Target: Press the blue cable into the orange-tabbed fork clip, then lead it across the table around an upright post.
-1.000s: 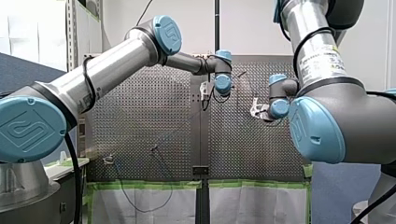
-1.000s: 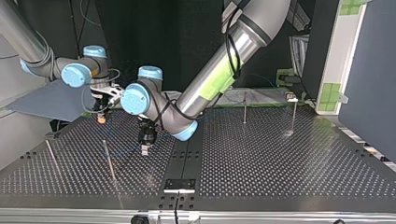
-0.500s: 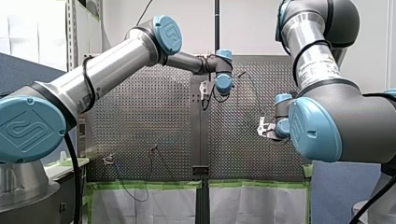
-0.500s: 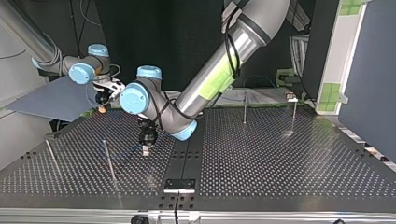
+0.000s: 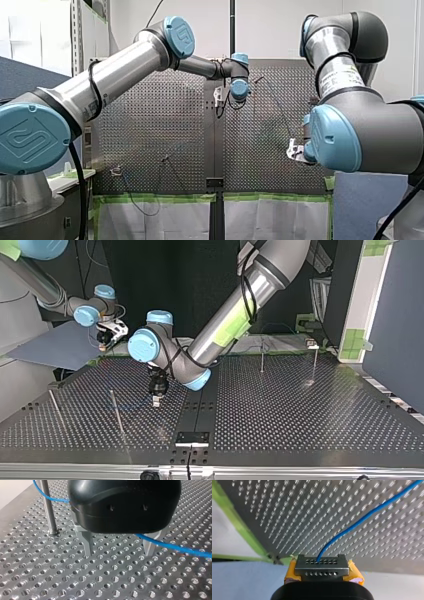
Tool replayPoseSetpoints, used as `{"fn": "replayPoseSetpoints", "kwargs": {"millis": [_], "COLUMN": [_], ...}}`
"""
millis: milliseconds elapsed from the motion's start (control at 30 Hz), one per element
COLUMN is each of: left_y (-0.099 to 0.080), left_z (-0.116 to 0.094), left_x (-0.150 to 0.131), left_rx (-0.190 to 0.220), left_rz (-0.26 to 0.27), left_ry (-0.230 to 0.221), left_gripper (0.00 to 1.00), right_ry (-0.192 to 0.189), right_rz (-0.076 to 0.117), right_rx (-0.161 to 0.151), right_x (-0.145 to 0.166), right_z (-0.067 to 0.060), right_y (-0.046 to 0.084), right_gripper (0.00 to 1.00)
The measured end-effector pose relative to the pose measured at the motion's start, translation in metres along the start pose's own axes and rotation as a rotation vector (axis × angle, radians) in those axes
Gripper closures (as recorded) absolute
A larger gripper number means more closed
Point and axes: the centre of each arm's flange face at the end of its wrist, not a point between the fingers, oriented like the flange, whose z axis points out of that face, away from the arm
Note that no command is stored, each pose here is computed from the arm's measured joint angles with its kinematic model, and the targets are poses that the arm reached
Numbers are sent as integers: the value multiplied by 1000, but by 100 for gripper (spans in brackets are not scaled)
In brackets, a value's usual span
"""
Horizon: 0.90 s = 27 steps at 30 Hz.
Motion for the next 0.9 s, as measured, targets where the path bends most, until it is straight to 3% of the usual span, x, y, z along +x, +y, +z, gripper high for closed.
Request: {"fn": "replayPoseSetpoints", "kwargs": {"millis": [167, 367, 700, 900], "left_y": [-1, 0, -8, -9], "left_z": [-1, -3, -12, -15], "left_x": [0, 2, 3, 4], "left_rx": [2, -7, -8, -6], "left_rz": [0, 5, -57, -94], "left_ry": [1, 16, 22, 33], "left_gripper": [0, 0, 0, 0], "right_ry": [-21, -5, 40, 43], "right_rz": [24, 65, 98, 112], "right_rx": [-34, -83, -78, -79], "right_x": [-20, -28, -25, -38], "right_z": [6, 12, 17, 21], "right_y": [15, 32, 34, 37], "right_gripper": [100, 100, 100, 100]}}
